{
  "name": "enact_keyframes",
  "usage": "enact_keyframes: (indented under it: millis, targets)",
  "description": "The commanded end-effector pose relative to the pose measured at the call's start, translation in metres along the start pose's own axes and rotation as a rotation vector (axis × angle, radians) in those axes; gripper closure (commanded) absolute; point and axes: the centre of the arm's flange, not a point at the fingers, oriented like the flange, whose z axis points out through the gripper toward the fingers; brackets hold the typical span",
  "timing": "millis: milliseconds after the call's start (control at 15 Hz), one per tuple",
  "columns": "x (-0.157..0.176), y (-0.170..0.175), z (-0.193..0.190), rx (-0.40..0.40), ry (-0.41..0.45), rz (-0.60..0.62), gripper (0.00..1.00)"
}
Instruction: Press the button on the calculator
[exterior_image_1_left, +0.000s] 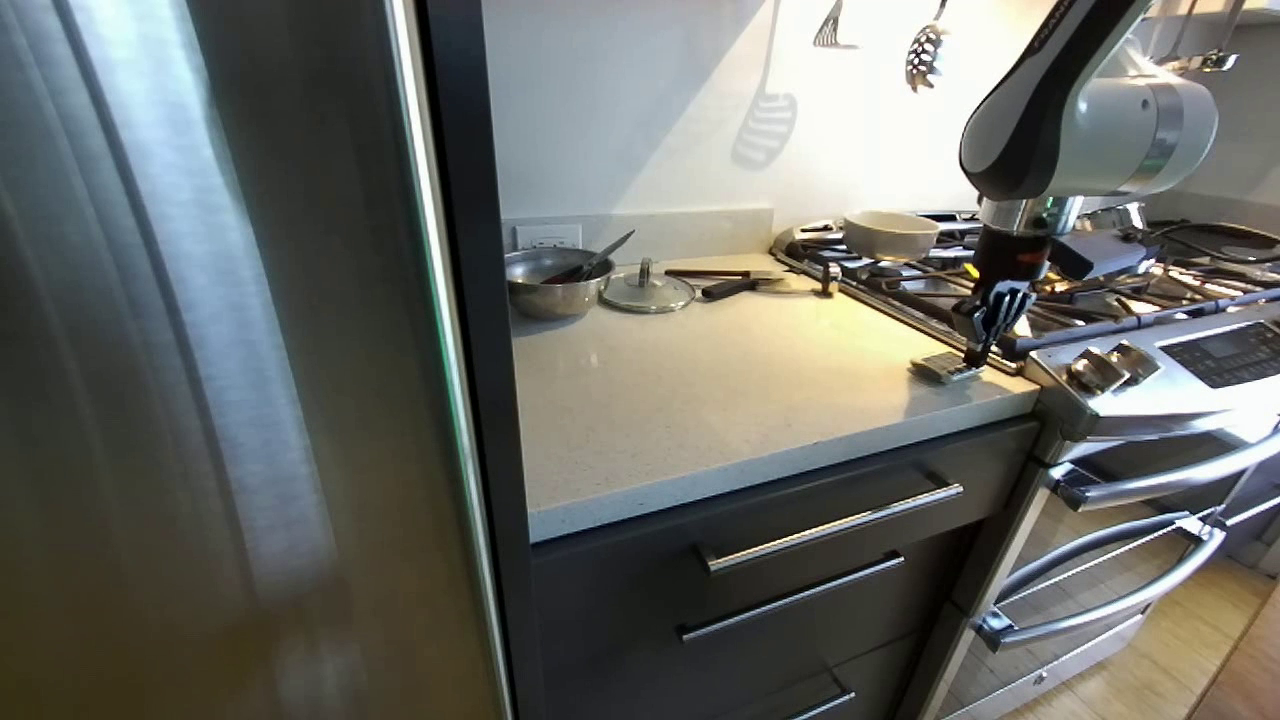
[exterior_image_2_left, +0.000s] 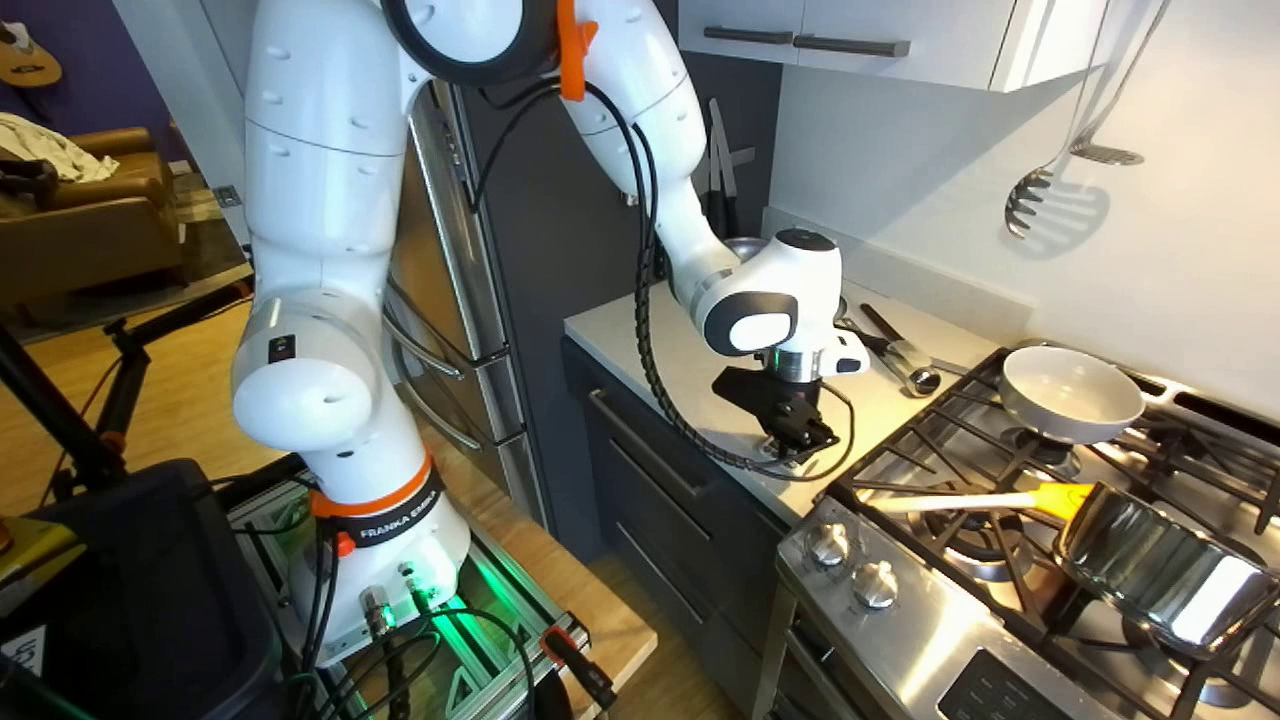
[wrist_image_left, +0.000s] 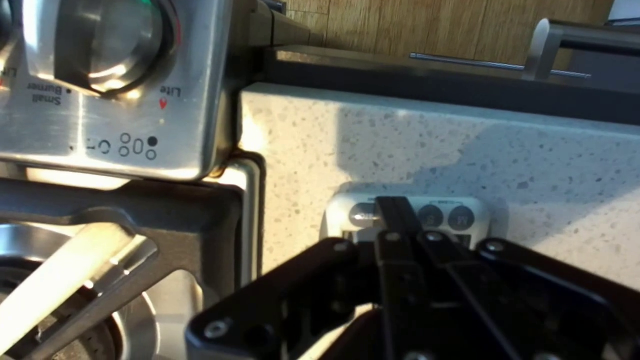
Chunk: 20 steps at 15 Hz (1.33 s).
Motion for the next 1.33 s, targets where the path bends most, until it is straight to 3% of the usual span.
enact_keyframes:
  millis: [0, 467, 1000, 1067, 1133, 1267]
  targets:
    - [0.000, 0.006, 0.013, 0.017, 0.021, -0.004, 1.00]
    - [0.004, 0.007, 0.018, 0.026, 0.024, -0.007, 1.00]
    - [0.003, 0.011, -0.013, -0.010, 0.066, -0.018, 1.00]
    - [0.004, 0.012, -0.017, -0.012, 0.071, -0.022, 0.92]
    - [0.004, 0.012, -0.019, -0.014, 0.075, -0.027, 0.73]
    - [0.005, 0.012, -0.024, -0.016, 0.084, -0.037, 0.60]
